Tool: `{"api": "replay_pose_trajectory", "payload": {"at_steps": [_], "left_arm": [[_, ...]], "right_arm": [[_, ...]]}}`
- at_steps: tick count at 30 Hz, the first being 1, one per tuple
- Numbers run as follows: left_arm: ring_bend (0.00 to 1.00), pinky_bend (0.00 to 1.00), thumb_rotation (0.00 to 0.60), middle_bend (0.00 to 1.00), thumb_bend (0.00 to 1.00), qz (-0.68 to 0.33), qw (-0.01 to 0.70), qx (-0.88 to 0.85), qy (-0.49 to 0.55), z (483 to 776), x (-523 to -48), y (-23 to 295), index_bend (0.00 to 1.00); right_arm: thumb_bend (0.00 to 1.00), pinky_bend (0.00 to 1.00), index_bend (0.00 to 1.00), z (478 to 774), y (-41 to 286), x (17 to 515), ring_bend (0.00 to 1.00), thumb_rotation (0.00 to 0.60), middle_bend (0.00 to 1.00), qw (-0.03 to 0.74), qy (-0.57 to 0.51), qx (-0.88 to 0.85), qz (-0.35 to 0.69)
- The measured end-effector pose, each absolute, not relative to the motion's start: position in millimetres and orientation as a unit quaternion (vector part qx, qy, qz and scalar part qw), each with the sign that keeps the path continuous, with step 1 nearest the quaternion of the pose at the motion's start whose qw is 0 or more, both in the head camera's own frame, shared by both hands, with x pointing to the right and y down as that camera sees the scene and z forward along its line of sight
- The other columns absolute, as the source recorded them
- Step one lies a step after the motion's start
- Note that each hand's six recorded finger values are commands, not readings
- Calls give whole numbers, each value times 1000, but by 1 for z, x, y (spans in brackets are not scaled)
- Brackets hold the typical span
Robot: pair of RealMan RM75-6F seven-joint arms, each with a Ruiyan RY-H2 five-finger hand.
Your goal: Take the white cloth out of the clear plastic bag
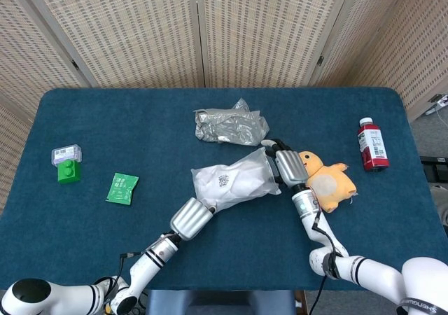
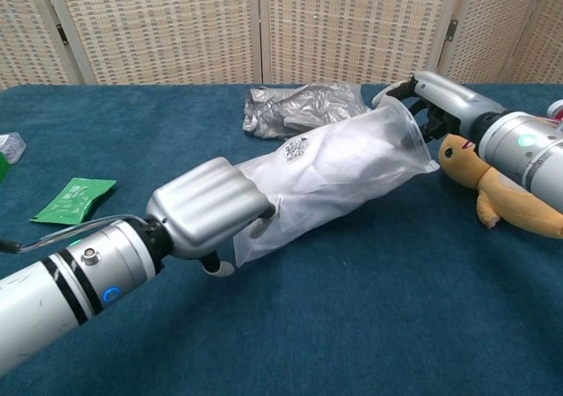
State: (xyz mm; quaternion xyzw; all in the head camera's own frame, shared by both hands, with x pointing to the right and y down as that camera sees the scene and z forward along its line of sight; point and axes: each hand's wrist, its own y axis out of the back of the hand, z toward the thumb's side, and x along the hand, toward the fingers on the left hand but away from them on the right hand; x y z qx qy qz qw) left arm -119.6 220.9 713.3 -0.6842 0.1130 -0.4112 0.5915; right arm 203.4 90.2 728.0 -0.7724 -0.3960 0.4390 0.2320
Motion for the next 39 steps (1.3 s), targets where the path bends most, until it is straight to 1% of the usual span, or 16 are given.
{"api": "replay_pose_trajectory", "payload": {"at_steps": [4, 6, 16, 19, 26, 30, 39], "left_arm": [[1000, 1000, 600, 1000, 5, -413, 592, -683, 112, 714, -120, 221, 531], [1000, 1000, 600, 1000, 29, -414, 592, -683, 112, 714, -120, 221, 534], [1000, 1000, 600, 1000, 276, -418, 587, -685, 111, 717, -122, 221, 536], [1000, 1000, 600, 1000, 317, -418, 587, -685, 111, 718, -122, 221, 536], [1000, 1000, 600, 1000, 340, -418, 586, -685, 110, 718, -123, 221, 547], [1000, 1000, 600, 1000, 369, -418, 585, -686, 113, 718, -124, 222, 572], [1000, 1000, 600, 1000, 449, -420, 580, -688, 116, 719, -125, 223, 593]], "right_arm": [[555, 231, 770, 729, 91, 203, 90, 600, 207, 231, -395, -773, 439], [555, 231, 770, 729, 91, 202, 90, 600, 208, 231, -394, -774, 439], [555, 231, 769, 731, 92, 202, 90, 600, 211, 229, -392, -775, 440], [555, 231, 770, 731, 92, 202, 90, 600, 212, 229, -392, -775, 441], [555, 231, 770, 731, 92, 202, 90, 600, 213, 227, -393, -775, 440], [555, 231, 770, 731, 92, 203, 90, 600, 213, 227, -393, -775, 440], [555, 231, 770, 728, 91, 201, 90, 600, 214, 229, -394, -775, 438]]}}
